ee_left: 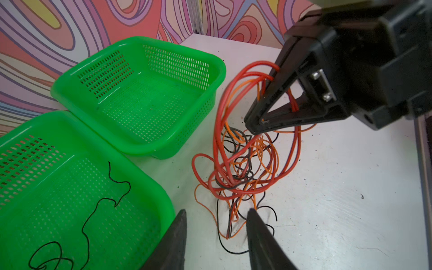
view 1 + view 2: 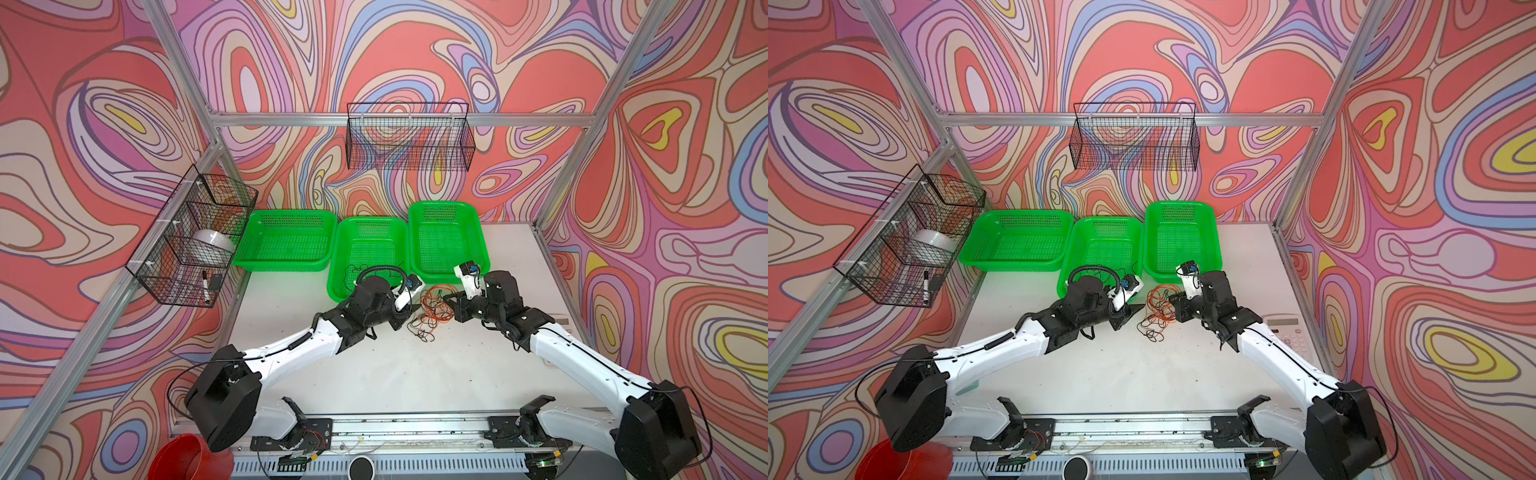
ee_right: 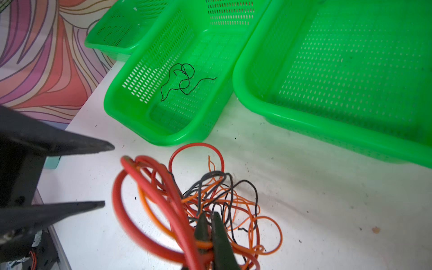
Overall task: Untangle the cables
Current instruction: 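Bring the left gripper back down to the wire tangle held by the right gripper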
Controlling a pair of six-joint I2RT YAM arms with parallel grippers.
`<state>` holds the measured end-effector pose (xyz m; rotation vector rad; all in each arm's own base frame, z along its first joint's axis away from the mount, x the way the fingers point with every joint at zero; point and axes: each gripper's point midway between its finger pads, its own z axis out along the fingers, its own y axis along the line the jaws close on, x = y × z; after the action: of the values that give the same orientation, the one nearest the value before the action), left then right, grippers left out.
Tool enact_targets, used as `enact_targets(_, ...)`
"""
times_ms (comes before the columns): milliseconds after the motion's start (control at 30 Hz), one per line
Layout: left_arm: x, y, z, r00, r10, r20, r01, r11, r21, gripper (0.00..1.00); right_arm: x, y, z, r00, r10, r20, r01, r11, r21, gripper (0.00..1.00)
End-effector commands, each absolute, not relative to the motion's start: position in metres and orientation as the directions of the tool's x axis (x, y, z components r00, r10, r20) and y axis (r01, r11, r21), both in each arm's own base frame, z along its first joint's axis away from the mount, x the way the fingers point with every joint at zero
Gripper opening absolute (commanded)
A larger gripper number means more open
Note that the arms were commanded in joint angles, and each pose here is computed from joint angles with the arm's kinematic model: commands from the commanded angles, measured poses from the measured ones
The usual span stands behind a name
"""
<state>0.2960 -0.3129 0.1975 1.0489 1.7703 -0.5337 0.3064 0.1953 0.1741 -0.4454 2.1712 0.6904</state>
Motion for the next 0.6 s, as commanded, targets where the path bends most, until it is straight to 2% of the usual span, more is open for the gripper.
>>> enact_targets(0, 0.294, -0.309, 0.213, -0.114, 0.431, -0.895, 0.883, 0.457, 0.107, 0.5, 0.305, 0.202, 0.179, -0.502, -0.183, -0.845, -0.635, 0.741, 0.217, 0.0)
enact_targets(100, 0.302, -0.307, 0.223, -0.102, 0.438, -0.893, 0.892, 0.438, 0.113, 0.51, 0.308, 0.2, 0.176, -0.426, -0.239, -0.873, -0.668, 0.734, 0.125, 0.0)
enact_targets(233, 0.309, -0.321, 0.225, -0.113, 0.454, -0.884, 0.92, 0.383, 0.079, 0.51, 0.305, 0.206, 0.179, -0.281, -0.307, -0.909, -0.746, 0.666, 0.005, 0.0)
enact_targets(567, 0.315, -0.344, 0.2, -0.21, 0.446, -0.87, 0.941, 0.333, -0.057, 0.49, 0.298, 0.211, 0.197, -0.01, -0.322, -0.947, -0.78, 0.596, -0.194, 0.0)
